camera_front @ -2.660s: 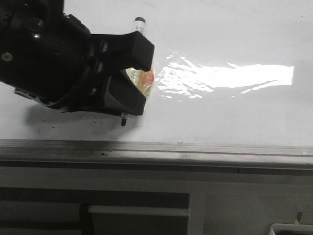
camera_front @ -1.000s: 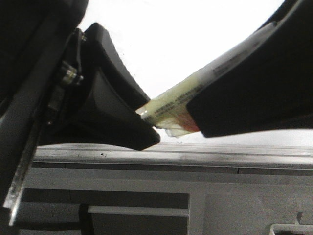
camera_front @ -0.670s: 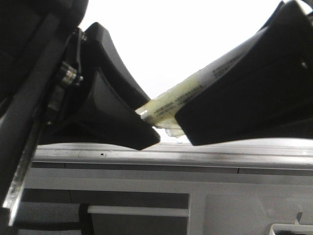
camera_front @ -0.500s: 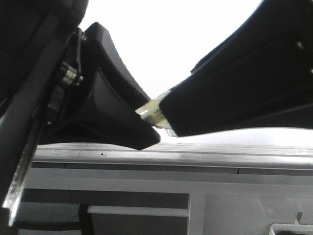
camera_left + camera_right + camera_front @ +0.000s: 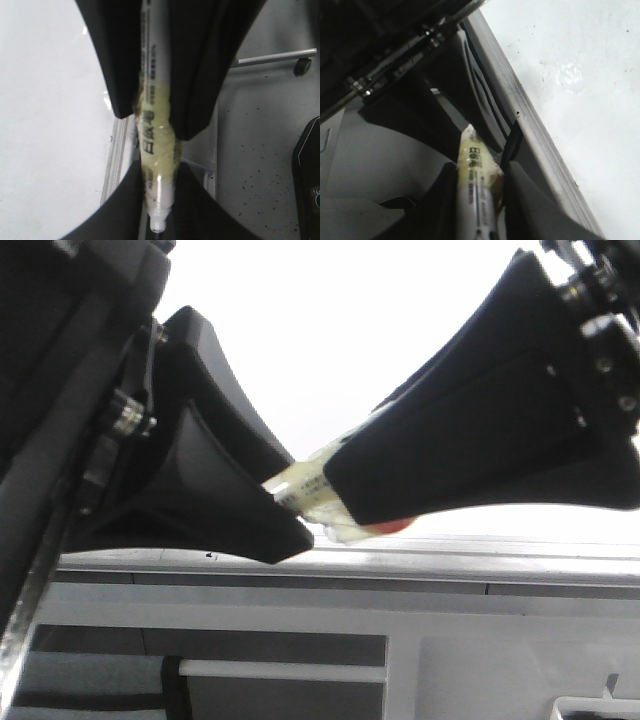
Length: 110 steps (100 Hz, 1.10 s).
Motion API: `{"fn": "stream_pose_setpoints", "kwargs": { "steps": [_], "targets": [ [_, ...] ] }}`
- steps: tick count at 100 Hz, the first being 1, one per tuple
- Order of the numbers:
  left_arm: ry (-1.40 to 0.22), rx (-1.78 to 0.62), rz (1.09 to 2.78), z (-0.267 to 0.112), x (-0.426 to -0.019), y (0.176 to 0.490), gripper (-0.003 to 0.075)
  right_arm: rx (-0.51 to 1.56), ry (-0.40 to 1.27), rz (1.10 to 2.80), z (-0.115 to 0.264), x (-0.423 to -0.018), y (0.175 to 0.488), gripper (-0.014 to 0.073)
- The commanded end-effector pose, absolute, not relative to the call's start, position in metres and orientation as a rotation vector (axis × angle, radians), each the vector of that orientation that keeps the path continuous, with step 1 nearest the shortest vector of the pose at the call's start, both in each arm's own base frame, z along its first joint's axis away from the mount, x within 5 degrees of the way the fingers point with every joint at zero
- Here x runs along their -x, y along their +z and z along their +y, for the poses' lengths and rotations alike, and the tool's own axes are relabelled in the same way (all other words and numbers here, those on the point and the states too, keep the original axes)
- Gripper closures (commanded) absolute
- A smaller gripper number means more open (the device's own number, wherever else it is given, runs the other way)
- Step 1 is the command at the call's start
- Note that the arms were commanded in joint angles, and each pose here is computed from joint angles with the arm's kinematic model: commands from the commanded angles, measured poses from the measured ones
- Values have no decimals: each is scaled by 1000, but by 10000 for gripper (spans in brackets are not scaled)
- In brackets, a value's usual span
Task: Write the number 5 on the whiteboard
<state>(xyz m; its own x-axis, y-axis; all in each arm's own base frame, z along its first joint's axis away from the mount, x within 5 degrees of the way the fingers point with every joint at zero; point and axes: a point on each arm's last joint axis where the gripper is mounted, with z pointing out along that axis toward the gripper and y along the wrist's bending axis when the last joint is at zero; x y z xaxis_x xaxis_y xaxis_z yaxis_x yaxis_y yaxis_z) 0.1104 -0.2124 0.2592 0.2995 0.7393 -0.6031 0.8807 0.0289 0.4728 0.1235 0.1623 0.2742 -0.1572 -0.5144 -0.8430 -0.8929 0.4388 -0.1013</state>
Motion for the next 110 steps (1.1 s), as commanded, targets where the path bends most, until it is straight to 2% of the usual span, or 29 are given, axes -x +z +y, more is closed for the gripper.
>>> {"fn": "stream_pose_setpoints", "kwargs": {
  "steps": [1, 25, 32, 62, 73, 88, 99, 110],
  "targets": [
    [-257, -1632, 1381, -218, -111, 281, 741, 1128, 556, 1769, 165, -128, 290, 664],
    [-259, -1632, 1386, -217, -111, 281, 734, 1113, 572, 1778, 165, -128, 290, 660],
    [-265, -1621, 1388, -216, -110, 283, 693, 1113, 575, 1778, 165, -127, 290, 645],
    [-326, -1508, 1402, -192, -99, 310, 295, 1078, 580, 1729, 158, -122, 301, 645],
    [-349, -1466, 1400, -178, -92, 322, 206, 1059, 595, 1720, 155, -120, 305, 644],
    [-422, -1341, 1503, -146, -79, 338, 223, 1047, 614, 1706, 151, -115, 310, 636],
    [-472, -1129, 1641, -119, -77, 341, 303, 1096, 553, 1666, 147, -114, 311, 635],
    [-520, -922, 1715, -96, -74, 336, 375, 1021, 508, 1640, 145, -122, 316, 636]
  ]
}}
